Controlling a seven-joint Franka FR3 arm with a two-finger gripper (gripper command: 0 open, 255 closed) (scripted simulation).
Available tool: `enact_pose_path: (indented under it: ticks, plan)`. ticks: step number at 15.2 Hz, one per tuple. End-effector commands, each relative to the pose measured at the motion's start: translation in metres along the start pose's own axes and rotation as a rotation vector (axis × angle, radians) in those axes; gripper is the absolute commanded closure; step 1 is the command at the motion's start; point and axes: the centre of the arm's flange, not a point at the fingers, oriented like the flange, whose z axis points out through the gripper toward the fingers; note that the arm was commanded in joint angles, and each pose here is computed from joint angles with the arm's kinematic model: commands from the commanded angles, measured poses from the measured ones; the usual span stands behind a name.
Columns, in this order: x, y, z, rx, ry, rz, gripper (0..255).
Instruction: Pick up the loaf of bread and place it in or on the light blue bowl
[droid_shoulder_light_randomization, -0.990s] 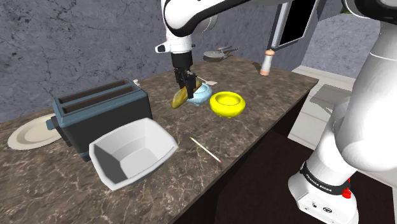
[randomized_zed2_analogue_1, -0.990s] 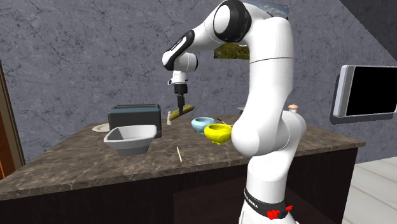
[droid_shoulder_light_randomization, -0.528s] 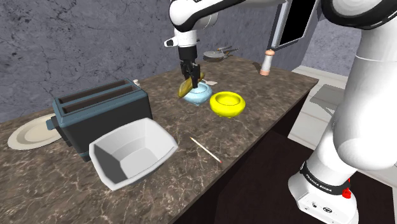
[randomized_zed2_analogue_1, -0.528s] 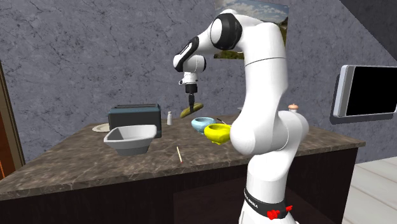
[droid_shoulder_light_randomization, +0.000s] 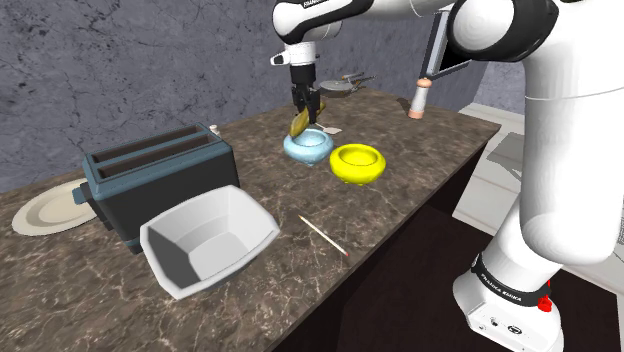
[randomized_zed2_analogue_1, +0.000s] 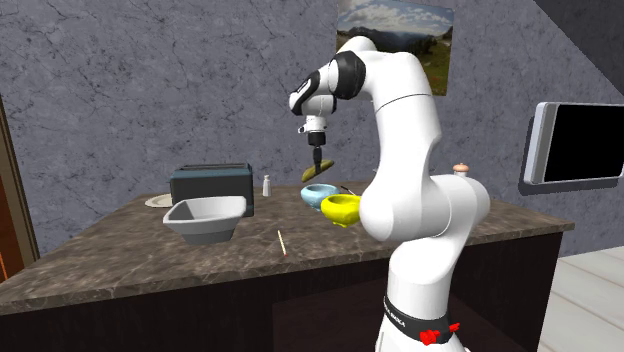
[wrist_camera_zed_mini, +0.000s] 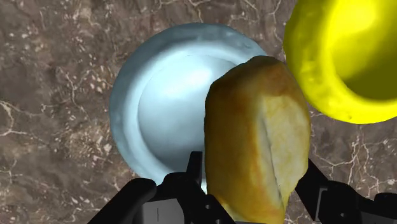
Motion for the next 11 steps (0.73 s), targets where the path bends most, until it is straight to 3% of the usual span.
enact_pose_path:
  ticks: [1,11]
  plan:
    - [-0.020,0.020,-0.003,0.000,0.000,-0.001,255]
    - [-0.019,0.029,0.049,0.000,0.000,-0.001,255]
